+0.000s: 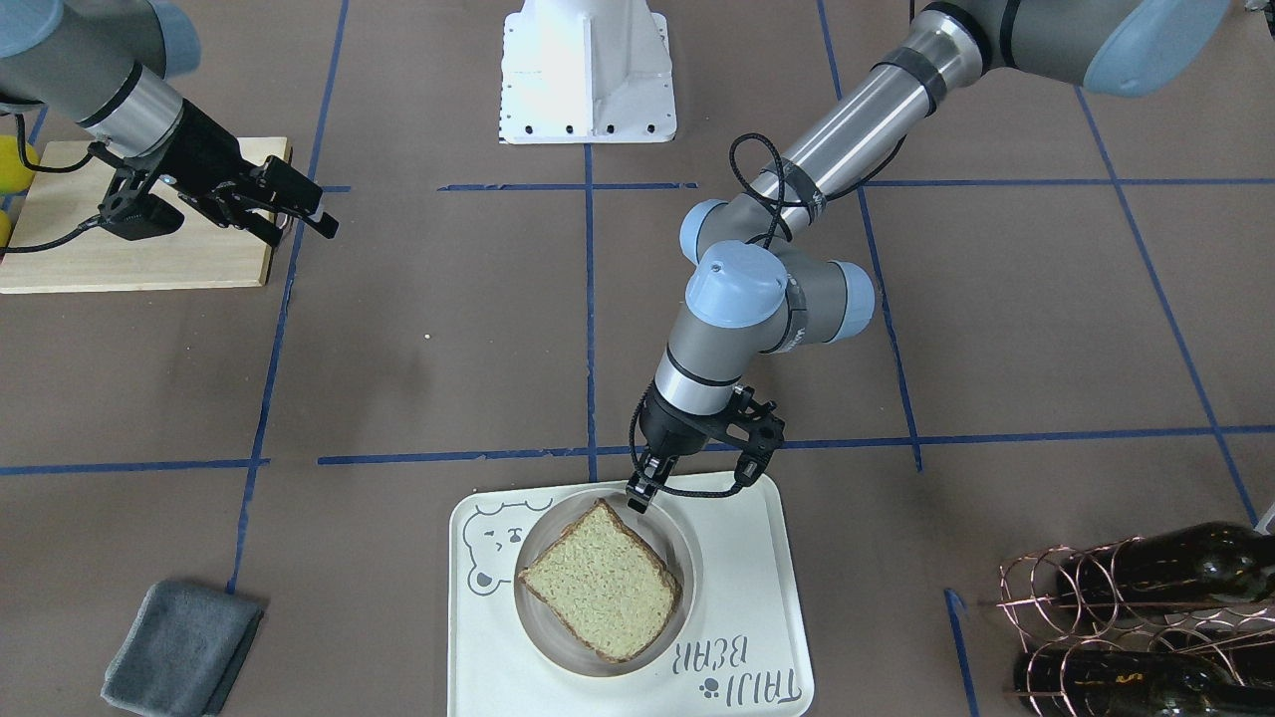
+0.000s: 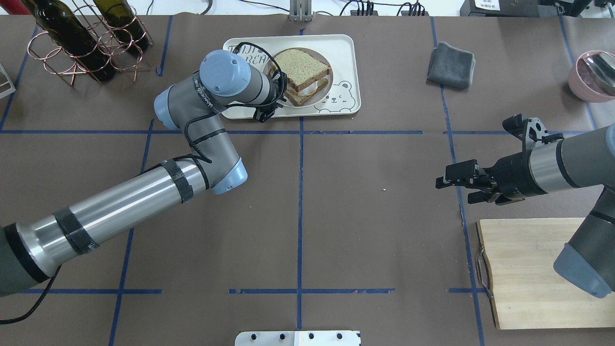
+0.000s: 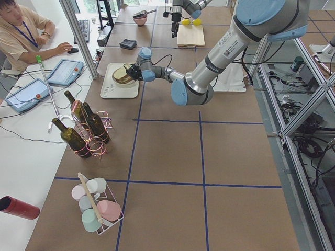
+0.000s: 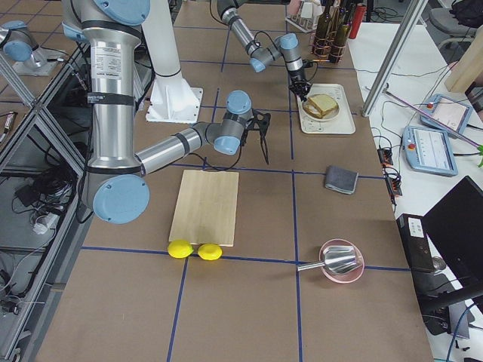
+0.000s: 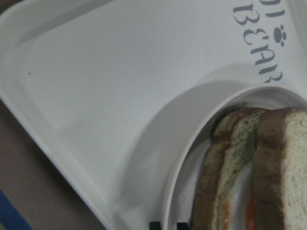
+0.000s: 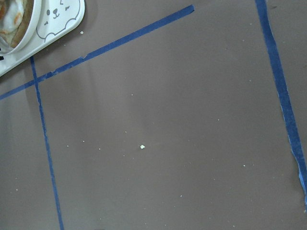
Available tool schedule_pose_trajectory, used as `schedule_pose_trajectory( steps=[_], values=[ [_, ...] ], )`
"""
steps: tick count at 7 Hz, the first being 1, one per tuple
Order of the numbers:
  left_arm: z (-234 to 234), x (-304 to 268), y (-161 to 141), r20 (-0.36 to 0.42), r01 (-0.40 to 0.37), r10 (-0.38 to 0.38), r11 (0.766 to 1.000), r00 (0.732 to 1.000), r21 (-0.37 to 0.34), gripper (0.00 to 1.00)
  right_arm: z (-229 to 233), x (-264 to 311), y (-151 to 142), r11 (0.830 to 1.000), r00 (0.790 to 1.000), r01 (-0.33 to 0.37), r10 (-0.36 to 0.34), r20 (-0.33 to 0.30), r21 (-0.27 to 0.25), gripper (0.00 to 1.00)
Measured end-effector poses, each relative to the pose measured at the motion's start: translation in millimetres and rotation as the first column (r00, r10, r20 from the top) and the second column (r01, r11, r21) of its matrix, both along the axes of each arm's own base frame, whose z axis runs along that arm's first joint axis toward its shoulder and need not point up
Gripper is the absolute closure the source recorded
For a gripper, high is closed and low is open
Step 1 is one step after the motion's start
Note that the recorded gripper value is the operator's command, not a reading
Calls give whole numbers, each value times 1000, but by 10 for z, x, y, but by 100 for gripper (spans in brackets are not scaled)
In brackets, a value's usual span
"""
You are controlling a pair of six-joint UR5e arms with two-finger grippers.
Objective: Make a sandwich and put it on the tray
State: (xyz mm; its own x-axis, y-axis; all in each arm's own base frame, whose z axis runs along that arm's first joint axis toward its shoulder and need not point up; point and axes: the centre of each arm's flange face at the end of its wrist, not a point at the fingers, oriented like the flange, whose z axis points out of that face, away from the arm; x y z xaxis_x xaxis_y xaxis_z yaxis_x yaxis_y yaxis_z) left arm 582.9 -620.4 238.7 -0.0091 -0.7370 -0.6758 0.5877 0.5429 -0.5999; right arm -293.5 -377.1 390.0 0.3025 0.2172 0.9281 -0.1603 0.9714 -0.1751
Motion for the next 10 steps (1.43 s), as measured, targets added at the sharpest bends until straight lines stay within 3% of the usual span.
schedule_pose_trajectory(
  steps=[3, 5, 6, 7, 9, 10],
  values=[
    [-60, -364, 104, 18, -20, 19, 997, 1000, 72, 76, -8, 9, -6, 1000, 1000, 1, -1, 2, 0, 0],
    [108, -888, 531, 74, -126, 115, 976, 991, 175, 74, 19, 253, -126, 1000, 1000, 13, -13, 15, -27, 0],
    [317, -1255, 833, 121, -220, 194, 937, 974, 271, 34, 99, 486, -218, 999, 1000, 16, -15, 9, -35, 0],
    [587, -1645, 1084, 192, -295, 239, 885, 952, 361, 0, 233, 715, -302, 1000, 1000, 12, -13, -24, -19, 0],
    [1289, -2540, 1342, 365, -448, 296, 768, 882, 458, 0, 595, 1250, -499, 997, 988, 24, -13, -154, 71, 0],
    [1646, -3142, 1356, 459, -532, 313, 688, 831, 493, 0, 780, 1609, -603, 993, 974, 37, -10, -225, 114, 0]
  ],
)
